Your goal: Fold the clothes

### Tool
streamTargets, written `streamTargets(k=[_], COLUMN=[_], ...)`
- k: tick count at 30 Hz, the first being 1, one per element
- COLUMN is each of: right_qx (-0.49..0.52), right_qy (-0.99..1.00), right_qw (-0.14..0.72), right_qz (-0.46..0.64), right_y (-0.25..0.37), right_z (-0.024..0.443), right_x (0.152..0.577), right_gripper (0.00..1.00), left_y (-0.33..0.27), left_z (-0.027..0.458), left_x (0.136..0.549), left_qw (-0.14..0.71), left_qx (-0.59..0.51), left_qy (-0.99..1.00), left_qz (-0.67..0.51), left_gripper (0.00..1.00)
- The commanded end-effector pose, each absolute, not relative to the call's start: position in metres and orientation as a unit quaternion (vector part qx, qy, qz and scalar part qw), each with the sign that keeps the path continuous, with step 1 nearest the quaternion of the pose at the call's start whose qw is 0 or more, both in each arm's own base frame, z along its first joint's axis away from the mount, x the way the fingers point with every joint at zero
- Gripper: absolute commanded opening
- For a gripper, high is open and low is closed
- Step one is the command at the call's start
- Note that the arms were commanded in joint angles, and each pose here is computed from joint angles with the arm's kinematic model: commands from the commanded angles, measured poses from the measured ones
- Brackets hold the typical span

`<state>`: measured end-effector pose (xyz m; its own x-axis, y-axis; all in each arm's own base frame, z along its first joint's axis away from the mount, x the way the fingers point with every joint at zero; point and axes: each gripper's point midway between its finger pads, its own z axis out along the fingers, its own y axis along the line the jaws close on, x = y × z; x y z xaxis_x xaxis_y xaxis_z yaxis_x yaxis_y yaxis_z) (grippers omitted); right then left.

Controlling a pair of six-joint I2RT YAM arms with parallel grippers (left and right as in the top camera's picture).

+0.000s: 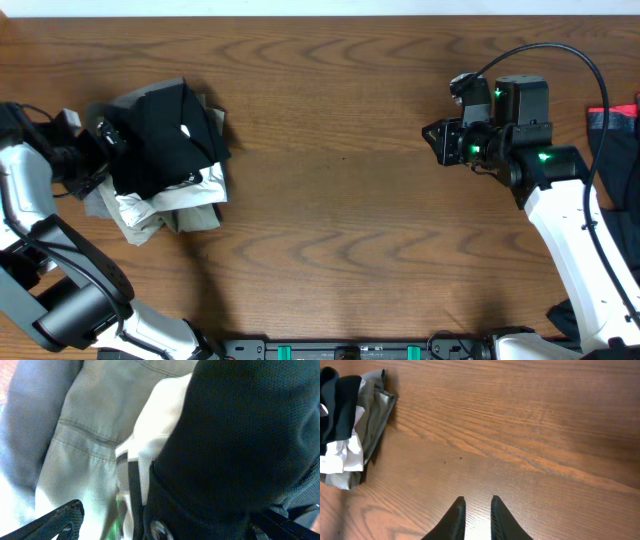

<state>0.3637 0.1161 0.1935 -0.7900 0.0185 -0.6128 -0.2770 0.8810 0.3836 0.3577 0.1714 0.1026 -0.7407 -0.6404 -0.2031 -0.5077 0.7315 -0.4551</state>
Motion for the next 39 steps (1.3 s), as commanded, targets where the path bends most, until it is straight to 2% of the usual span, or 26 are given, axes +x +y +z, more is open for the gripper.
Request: streamTargets(k=[1,5,7,9,11,12,13,17,22,39], right_qx=[-0.071,-0.084,-0.093,-0.105,-0.108,-0.107,-0.106,-0.11,-0.11,-0.096], right_qy=[0.908,0.888,0.876,0.862,0.85,0.846,0.84,0.824,0.823,0.885], right_qw=[0.343,0.397,0.425,0.455,0.48,0.489,0.499,0.525,0.528,0.399], right_qz=[0.229,0.217,0.209,0.196,0.188,0.186,0.184,0.18,0.18,0.219], right_y=[0.109,0.098,0.093,0.086,0.081,0.078,0.076,0.074,0.074,0.083], right_z=[0.211,0.24,0.256,0.274,0.291,0.297,0.305,0.326,0.333,0.279], right_x=[0.363,0.365,0.364,0.36,0.354,0.351,0.347,0.331,0.314,0.275], right_gripper=[0.24,0.43,0.46,0.54,0.69,0.91,0.99,0.99,0.99,0.99], left_y=[0.187,0.147,0.12,0.085,0.05,0.033,0.02,-0.015,-0.051,-0.063], left_z=[0.151,0.234,0.271,0.302,0.325,0.335,0.341,0.354,0.348,0.336], left_x=[0.359,0.367,0.365,0.36,0.35,0.343,0.337,0.317,0.305,0.316], left_qw=[0.21,0.28,0.313,0.348,0.372,0.381,0.387,0.396,0.374,0.356], left_qx=[-0.333,-0.225,-0.158,-0.08,-0.013,0.023,0.045,0.102,0.136,0.15], left_qy=[0.902,0.909,0.916,0.916,0.913,0.911,0.91,0.908,0.909,0.912], left_qz=[-0.179,-0.21,-0.195,-0.181,-0.167,-0.155,-0.142,-0.093,-0.122,-0.136], left_gripper=[0.98,0.98,0.98,0.98,0.98,0.98,0.98,0.98,0.98,0.98])
